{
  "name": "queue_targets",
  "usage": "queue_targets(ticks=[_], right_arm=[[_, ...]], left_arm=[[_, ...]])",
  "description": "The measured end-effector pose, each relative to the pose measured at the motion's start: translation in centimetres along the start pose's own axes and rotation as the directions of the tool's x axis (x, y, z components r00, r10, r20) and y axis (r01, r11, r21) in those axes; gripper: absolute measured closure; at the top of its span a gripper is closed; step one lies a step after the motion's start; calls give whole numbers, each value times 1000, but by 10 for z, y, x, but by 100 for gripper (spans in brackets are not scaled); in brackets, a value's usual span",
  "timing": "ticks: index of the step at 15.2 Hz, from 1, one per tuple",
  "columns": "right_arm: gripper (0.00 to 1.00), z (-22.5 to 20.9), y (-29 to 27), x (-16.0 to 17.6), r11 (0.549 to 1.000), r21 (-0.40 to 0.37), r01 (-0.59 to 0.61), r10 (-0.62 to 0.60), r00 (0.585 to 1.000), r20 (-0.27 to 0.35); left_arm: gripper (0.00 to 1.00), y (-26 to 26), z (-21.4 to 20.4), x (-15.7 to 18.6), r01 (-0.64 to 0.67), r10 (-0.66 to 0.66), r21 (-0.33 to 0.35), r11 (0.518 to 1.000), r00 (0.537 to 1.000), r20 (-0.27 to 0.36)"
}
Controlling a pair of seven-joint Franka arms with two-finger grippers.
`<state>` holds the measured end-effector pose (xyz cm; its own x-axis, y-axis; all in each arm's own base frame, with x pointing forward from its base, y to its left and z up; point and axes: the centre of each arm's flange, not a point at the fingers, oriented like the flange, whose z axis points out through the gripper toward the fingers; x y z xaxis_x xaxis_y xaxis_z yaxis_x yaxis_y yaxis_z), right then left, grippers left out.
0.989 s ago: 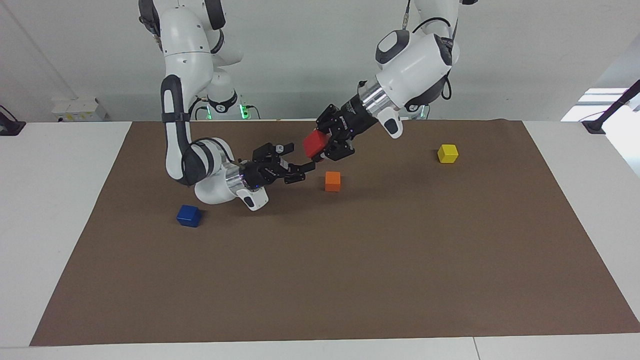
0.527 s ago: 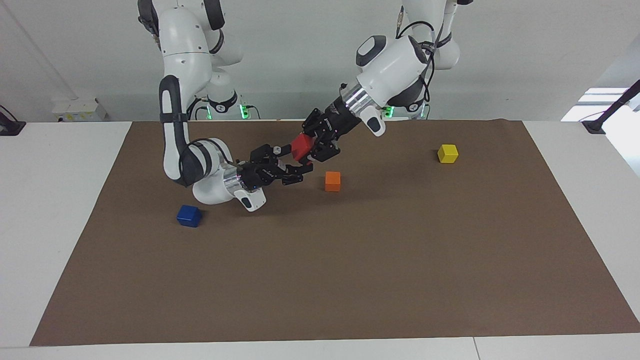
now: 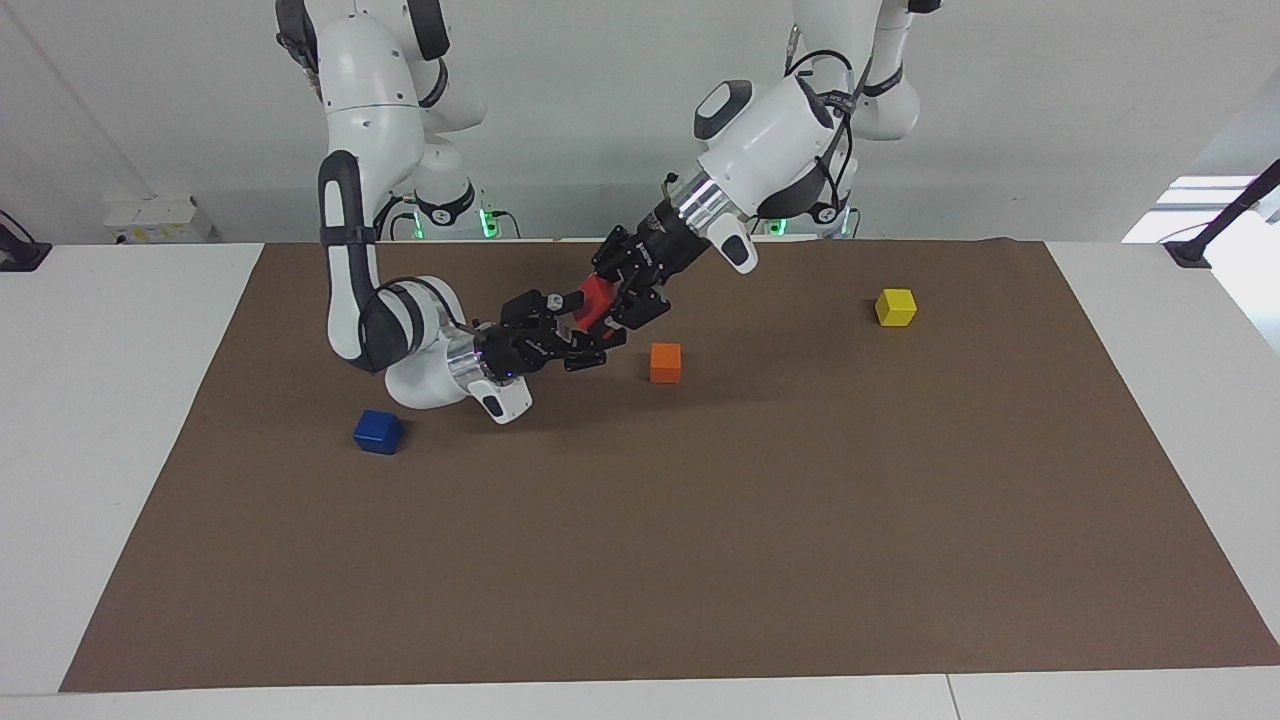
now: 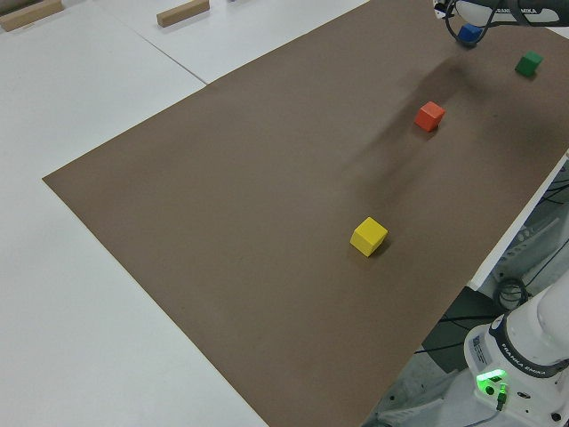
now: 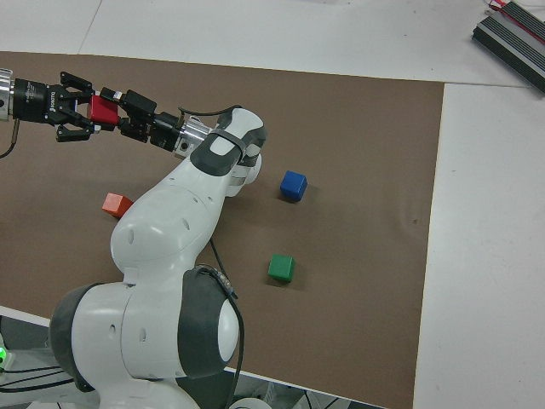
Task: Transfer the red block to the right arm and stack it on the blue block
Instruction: 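Close the right gripper on the red cube held by the left gripper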
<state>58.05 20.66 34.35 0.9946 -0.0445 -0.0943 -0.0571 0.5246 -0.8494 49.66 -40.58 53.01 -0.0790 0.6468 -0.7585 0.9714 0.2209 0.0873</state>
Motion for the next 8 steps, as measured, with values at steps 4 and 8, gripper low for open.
queue_targets(ticks=[4,8], right_arm=[[20,1,3,0,1000,-13,-2,2,1000,-10],[36,1,4,1,1000,-19,-2,2,1000,-17]], left_arm=[[45,1,3,3,4,-4,2,1000,1000,-3],[45,3,2,4,10,-10,-5,1000,1000,0]])
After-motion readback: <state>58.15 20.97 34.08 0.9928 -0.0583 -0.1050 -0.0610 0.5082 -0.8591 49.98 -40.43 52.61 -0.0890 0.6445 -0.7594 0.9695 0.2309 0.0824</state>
